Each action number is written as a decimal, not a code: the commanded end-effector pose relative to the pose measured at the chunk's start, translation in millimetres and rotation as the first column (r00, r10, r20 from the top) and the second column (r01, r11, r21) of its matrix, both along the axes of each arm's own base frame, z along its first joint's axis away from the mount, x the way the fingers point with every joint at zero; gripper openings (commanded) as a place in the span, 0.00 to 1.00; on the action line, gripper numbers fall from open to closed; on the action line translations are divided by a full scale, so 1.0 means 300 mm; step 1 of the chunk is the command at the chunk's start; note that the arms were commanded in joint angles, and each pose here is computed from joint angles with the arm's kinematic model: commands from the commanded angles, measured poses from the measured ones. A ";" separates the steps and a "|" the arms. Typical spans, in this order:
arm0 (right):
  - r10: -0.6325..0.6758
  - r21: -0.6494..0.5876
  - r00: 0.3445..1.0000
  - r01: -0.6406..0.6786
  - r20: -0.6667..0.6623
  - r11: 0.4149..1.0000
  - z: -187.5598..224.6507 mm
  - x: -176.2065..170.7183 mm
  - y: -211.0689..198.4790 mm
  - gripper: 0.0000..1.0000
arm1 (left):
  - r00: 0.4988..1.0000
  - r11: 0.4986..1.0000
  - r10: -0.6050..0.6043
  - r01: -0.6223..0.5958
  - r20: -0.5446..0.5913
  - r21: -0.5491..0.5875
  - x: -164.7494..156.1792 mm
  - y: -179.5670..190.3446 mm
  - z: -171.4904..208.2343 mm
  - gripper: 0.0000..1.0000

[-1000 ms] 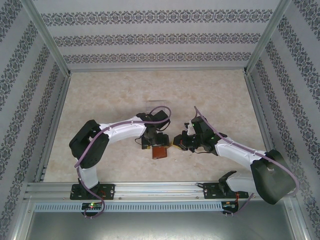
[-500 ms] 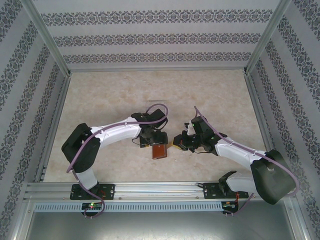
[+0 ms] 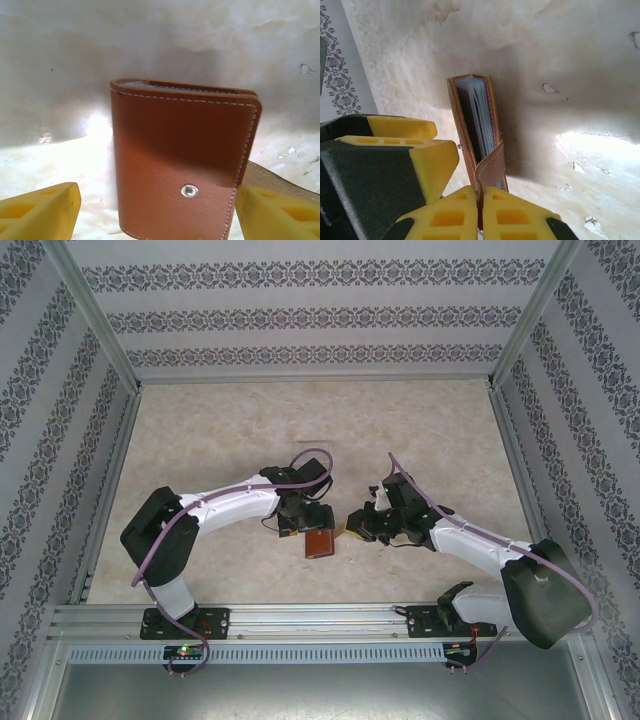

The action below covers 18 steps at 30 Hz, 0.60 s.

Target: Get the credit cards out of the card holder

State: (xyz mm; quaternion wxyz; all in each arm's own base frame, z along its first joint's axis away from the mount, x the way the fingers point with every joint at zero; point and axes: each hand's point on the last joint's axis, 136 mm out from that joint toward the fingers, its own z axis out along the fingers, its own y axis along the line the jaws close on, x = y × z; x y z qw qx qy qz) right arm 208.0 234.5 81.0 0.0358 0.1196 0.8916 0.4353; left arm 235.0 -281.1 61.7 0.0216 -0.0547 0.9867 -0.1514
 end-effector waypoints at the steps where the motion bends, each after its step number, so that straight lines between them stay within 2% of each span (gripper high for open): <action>1: 0.020 0.010 1.000 -0.020 0.017 1.000 0.027 -0.004 0.015 0.10 | 1.000 0.999 0.013 -0.013 0.005 -0.045 0.020 -0.026 0.015 0.83; 18: 0.014 0.009 1.000 -0.015 0.020 1.000 0.030 -0.005 0.011 0.10 | 0.999 1.000 0.010 -0.010 -0.044 0.000 0.000 -0.009 -0.049 0.80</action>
